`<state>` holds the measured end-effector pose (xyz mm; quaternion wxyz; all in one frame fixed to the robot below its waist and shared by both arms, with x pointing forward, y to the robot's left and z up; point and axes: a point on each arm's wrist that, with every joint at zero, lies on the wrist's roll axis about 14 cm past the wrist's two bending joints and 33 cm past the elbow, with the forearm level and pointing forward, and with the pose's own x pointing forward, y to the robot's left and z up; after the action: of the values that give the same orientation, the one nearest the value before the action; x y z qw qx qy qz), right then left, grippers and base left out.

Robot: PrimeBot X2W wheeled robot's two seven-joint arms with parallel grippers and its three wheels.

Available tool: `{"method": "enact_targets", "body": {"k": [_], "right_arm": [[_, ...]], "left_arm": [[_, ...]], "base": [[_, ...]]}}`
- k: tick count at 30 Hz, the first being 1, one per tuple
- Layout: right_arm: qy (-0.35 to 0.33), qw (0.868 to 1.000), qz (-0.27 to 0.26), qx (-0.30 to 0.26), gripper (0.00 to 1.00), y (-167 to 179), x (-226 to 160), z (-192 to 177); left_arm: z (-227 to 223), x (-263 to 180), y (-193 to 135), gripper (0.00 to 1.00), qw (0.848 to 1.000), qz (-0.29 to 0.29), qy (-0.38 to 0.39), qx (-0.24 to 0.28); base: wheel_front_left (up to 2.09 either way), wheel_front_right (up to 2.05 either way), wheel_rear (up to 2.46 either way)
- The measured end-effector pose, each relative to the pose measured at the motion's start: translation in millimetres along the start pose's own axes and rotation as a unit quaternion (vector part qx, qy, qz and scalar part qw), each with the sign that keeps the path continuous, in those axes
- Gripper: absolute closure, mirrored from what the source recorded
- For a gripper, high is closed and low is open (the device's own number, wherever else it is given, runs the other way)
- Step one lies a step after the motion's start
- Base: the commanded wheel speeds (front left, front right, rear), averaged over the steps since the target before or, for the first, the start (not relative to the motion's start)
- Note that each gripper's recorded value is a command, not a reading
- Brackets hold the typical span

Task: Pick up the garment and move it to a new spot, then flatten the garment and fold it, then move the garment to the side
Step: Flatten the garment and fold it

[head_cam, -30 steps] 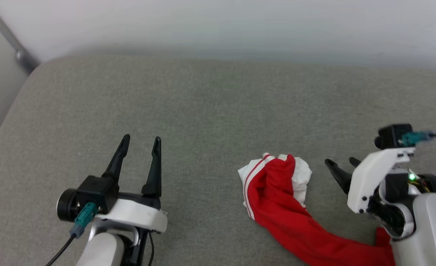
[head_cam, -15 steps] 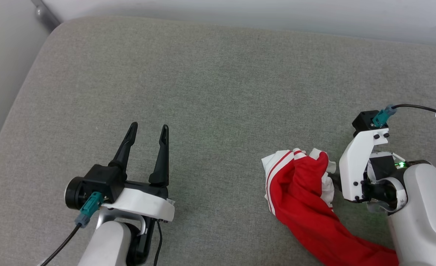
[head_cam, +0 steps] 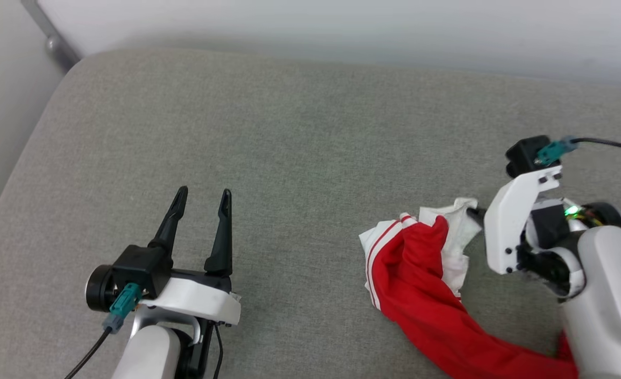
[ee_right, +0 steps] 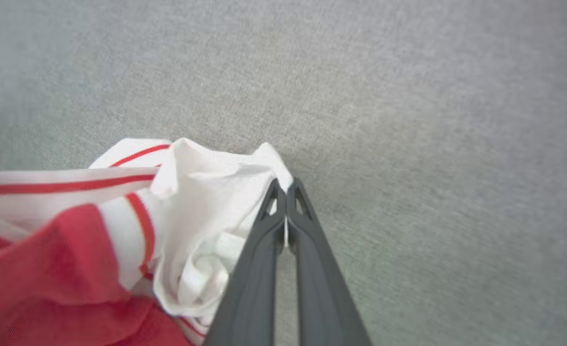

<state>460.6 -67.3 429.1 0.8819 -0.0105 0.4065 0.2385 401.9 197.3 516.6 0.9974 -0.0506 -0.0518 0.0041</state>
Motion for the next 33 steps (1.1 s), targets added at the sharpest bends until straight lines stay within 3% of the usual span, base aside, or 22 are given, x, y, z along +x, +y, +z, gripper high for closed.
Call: {"method": "enact_targets", "body": {"k": [4,7,13,17,20,21,22,23,28,33], "right_arm": [[-0.069,0.996,-0.048,0.007,1.0,-32,-35,28],[-0.094,0.989,-0.105,0.041,1.0,-74,-66,24],[-0.071,0.961,-0.216,0.157,1.0,-155,-113,-45],[-0.041,0.939,-0.25,0.232,1.0,-176,-119,-98],[-0.035,0.927,-0.273,0.256,1.0,-184,-117,-123],[-0.034,0.924,-0.277,0.261,0.75,-185,-115,-128],[-0.039,0.923,-0.28,0.259,0.22,-185,-112,-130],[-0.05,0.923,-0.282,0.258,0.0,-184,-110,-129],[-0.14,0.92,-0.293,0.22,0.0,-186,-114,-100],[-0.244,0.909,-0.303,0.149,0.0,-180,-136,-61]], "left_arm": [[3,-3,-6,0.0,1.0,-0.009,-0.005,-0.001],[4,-4,-13,0.0,1.0,-0.018,-0.006,-0.002],[3,-1,-22,0.0,0.999,-0.032,-0.006,-0.003],[-2,2,-20,0.0,0.999,-0.032,0.001,-0.001],[-8,4,-18,0.0,0.999,-0.031,0.009,0.002],[-10,5,-19,0.0,0.999,-0.032,0.012,0.003],[-12,5,-19,0.0,0.999,-0.032,0.014,0.003],[-13,6,-19,0.0,0.999,-0.032,0.015,0.002],[-12,4,-17,0.0,0.999,-0.031,0.018,0.004],[-10,-7,-15,0.0,0.999,-0.027,0.021,0.006]], "base": [[0.0,0.0,0.0],[0.0,0.0,0.0],[0.0,0.0,0.0],[0.0,0.0,0.0],[0.0,0.0,0.0],[0.0,0.0,0.0],[0.0,0.0,0.0],[0.0,0.0,0.0],[0.0,0.0,0.0],[0.0,0.0,0.0]]}}
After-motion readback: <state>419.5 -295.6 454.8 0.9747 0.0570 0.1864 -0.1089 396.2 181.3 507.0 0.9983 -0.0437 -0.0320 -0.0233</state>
